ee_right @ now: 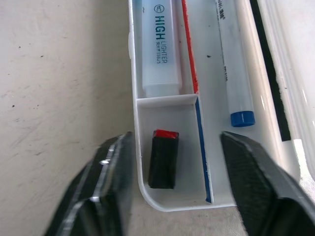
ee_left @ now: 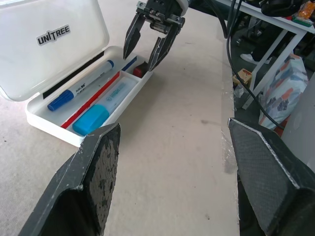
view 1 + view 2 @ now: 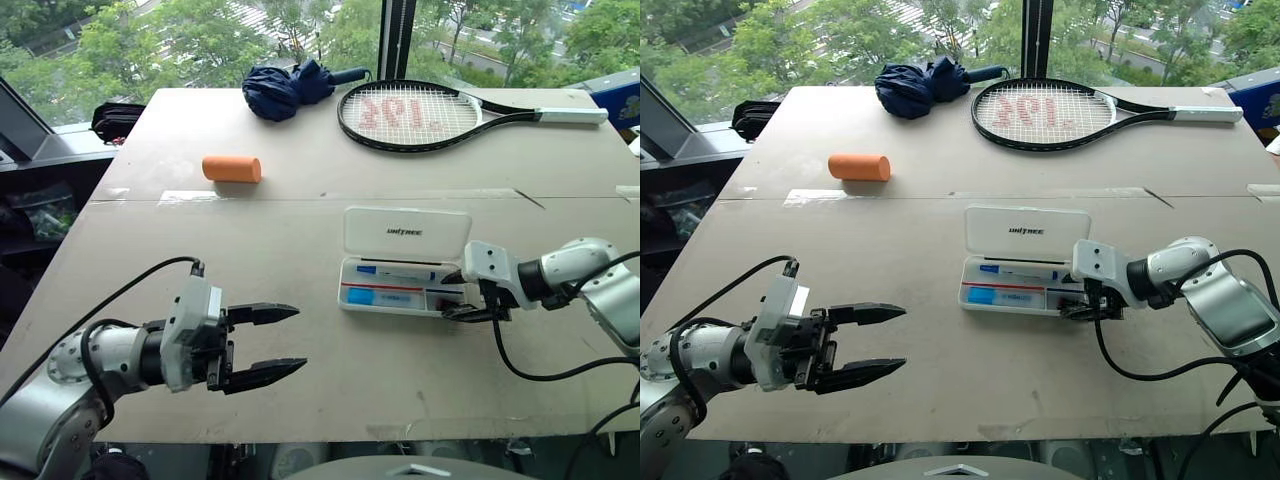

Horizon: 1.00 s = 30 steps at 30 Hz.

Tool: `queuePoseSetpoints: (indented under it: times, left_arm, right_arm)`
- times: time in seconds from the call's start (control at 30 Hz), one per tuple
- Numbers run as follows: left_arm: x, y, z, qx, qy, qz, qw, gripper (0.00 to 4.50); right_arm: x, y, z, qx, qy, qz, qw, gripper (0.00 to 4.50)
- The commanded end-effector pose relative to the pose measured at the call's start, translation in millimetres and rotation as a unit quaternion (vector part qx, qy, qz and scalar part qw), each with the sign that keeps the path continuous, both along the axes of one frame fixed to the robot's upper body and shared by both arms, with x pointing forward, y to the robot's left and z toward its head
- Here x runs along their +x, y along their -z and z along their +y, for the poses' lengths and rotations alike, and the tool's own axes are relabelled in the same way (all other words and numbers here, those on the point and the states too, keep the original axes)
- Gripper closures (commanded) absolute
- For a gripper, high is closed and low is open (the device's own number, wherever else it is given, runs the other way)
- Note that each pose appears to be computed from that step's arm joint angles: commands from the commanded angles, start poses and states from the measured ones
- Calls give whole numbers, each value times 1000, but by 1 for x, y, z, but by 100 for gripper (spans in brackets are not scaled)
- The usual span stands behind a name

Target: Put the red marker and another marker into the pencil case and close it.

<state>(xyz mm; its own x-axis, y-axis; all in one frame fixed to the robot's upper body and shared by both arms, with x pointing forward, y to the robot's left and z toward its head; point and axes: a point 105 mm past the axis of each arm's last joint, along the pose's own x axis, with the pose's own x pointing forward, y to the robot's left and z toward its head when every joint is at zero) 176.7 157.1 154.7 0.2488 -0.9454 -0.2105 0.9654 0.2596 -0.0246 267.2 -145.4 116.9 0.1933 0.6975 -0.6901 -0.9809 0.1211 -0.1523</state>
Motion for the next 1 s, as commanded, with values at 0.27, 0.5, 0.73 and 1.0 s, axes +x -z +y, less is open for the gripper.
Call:
queuePoseSetpoints:
  times: [0.27, 0.5, 0.73, 1.0]
  left_arm:
    - [-7, -10, -3, -6, -14, -27, 1000, 99]
    - [-11, -17, -1, -19, -25, -24, 999, 99]
    - [-17, -24, 6, -15, -31, -24, 999, 99]
    - [-22, -19, 8, -12, -52, -18, 998, 99]
  right_arm:
    - [8, -85, -16, 213, 97, 34, 972, 267]
    - [84, -96, -55, 203, 244, -4, 948, 447]
    - [130, -73, -33, 135, 209, 31, 968, 447]
    - [97, -75, -1, 129, 56, 94, 986, 447]
